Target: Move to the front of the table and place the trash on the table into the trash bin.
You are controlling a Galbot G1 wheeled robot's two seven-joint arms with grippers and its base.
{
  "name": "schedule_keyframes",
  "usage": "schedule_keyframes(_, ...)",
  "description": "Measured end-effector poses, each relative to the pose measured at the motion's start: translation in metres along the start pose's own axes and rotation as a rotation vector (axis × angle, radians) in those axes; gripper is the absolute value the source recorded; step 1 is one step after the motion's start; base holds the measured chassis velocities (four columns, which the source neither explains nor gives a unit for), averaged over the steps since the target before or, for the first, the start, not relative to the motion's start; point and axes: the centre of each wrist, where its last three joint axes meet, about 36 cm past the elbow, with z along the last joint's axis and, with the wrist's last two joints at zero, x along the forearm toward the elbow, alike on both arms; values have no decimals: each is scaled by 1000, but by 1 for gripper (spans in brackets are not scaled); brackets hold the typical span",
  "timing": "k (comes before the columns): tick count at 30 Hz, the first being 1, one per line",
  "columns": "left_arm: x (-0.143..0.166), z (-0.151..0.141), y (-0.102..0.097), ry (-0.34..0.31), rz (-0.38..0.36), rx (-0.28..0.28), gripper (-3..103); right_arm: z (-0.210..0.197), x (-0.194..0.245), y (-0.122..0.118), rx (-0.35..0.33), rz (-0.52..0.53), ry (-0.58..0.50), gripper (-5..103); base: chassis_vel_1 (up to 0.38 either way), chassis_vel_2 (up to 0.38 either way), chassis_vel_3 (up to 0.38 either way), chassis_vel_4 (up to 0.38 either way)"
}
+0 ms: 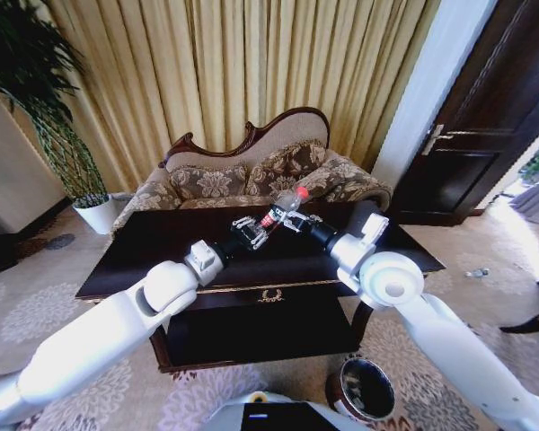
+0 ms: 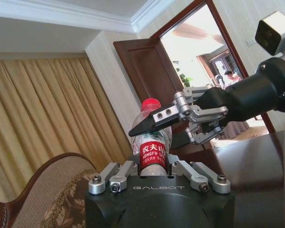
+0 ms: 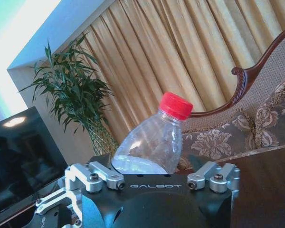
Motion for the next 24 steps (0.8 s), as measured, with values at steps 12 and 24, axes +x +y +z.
schedule_keyframes(12, -3, 2, 1, -1, -6, 1, 26, 4, 1, -2, -3, 7, 3, 58, 0, 0, 0, 0)
schedule_keyframes(24, -6, -3, -5, 1, -26, 29, 39, 6, 4, -3, 2, 9, 2, 40, 0, 0, 0, 0)
